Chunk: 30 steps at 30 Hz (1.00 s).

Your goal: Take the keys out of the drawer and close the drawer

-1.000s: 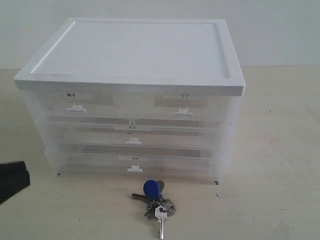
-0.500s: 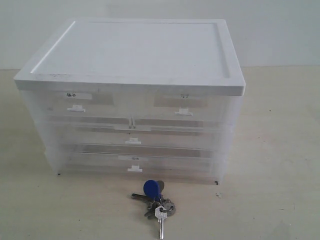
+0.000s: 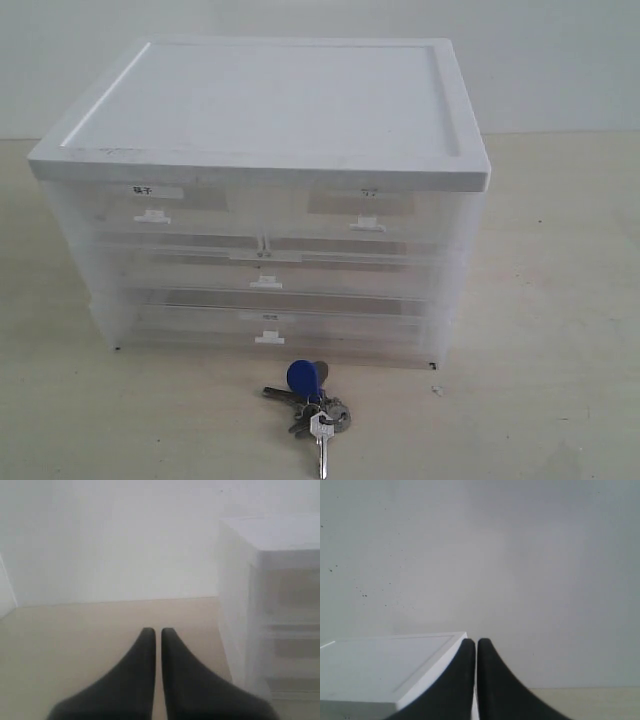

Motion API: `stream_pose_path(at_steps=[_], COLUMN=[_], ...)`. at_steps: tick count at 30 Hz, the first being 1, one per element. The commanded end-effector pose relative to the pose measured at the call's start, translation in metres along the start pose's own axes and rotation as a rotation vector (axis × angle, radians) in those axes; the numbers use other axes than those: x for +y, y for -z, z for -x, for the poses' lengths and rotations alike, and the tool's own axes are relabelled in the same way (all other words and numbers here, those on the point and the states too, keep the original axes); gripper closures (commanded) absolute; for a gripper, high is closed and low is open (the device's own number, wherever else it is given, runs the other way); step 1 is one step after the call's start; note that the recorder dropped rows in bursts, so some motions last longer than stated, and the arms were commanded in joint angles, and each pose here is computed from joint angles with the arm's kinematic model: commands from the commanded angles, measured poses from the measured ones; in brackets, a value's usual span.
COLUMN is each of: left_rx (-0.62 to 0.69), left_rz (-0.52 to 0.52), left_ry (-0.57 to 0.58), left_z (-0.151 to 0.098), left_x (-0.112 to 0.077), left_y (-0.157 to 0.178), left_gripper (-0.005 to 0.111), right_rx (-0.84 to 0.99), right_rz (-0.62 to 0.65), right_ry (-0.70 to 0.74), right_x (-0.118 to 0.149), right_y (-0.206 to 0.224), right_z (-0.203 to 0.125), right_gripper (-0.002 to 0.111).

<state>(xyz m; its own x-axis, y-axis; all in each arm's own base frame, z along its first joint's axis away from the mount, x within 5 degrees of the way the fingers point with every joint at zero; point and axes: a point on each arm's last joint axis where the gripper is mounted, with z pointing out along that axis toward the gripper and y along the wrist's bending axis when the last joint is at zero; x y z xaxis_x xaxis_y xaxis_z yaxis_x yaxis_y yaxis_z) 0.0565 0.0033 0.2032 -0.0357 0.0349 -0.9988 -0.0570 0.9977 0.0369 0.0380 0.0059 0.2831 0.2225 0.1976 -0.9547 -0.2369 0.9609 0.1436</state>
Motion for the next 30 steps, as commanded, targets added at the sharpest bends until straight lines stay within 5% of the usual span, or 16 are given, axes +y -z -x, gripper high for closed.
stream_pose_path(at_steps=[1,6,30], left_rx=[0.066,0.162,0.162], left_rz=[0.028,0.023,0.023], left_ry=[0.009,-0.005,-0.005], left_z=[-0.0070,-0.0156,-0.0156], left_x=[0.0014,0.0011,0.0011], left_y=[0.0004,0.0014,0.0014], left_gripper=[0.102,0.102,0.102], right_rx=[-0.007,-0.005,-0.001], right_rz=[0.007,0.004,0.001], right_ry=[0.009,0.009,0.009], right_x=[0.0003,0.0001,-0.0002], right_y=[0.0009,0.0009,0.0009], right_z=[0.0000,-0.0002,-0.0005], right_gripper=[0.108,0.108,0.108])
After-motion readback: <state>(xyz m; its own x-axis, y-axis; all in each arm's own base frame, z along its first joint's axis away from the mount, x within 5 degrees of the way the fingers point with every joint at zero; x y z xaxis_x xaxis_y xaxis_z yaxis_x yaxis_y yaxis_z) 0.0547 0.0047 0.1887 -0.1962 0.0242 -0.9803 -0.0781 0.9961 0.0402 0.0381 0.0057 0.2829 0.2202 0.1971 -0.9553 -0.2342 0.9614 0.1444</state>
